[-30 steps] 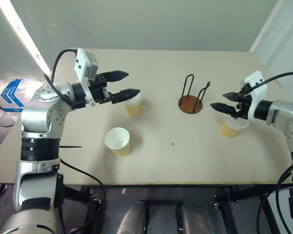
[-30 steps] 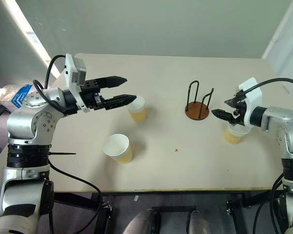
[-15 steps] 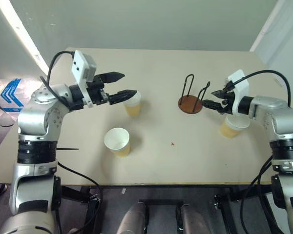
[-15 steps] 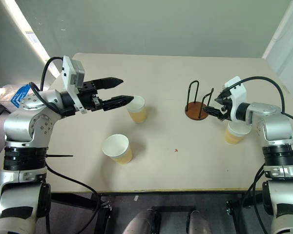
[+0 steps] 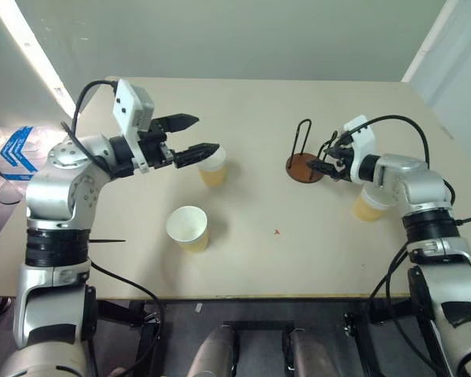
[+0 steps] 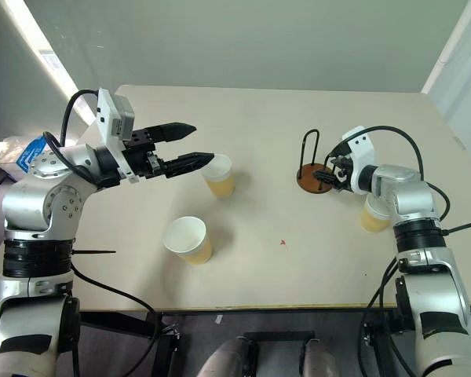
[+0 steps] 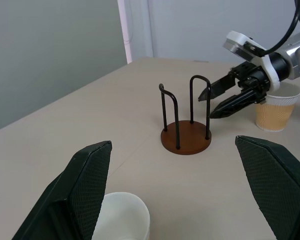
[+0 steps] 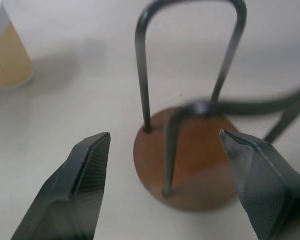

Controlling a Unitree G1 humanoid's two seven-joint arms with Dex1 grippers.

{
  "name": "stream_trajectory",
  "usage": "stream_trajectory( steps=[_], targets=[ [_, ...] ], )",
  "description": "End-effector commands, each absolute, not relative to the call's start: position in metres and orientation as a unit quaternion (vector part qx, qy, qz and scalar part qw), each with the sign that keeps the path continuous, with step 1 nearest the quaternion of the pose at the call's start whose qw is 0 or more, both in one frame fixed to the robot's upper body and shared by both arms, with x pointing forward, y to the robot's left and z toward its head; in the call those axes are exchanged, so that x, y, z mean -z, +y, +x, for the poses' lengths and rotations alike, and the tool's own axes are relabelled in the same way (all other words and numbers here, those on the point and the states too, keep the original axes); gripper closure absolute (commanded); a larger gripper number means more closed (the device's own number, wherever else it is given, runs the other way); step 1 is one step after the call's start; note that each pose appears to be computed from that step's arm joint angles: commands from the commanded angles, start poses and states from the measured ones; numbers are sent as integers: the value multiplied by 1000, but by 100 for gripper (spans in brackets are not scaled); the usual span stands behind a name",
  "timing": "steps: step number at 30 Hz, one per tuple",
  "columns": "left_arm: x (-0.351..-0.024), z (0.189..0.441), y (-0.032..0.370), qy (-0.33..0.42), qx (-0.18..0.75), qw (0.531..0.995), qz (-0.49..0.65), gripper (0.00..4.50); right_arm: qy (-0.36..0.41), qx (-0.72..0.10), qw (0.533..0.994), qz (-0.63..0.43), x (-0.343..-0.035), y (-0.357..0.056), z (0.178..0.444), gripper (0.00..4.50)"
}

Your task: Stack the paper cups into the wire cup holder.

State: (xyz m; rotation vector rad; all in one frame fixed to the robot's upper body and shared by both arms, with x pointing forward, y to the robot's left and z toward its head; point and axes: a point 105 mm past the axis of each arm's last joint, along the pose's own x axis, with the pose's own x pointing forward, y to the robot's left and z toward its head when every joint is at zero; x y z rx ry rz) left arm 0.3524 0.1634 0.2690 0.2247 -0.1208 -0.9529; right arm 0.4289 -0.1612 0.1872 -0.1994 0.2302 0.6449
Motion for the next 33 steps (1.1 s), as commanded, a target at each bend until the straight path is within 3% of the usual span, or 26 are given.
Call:
stream_trajectory(
  steps=[1, 11, 18, 26, 33],
  targets=[
    [-283, 346, 165, -84, 454, 879, 117, 13, 74, -307, 944, -97, -210, -161, 434, 119],
    [-282, 346, 165, -82, 456, 879, 113, 13, 74, -318, 941, -91, -211, -163, 428, 445],
    [-277, 336, 155, -67, 489, 864, 96, 13, 63, -361, 926, -91, -221, -155, 408, 445],
    [-267, 300, 151, -8, 576, 808, 122, 13, 50, -453, 878, -149, -240, -135, 345, 445],
    [-259, 285, 148, 18, 607, 783, 133, 13, 71, -499, 843, -187, -230, -123, 305, 445]
  ],
)
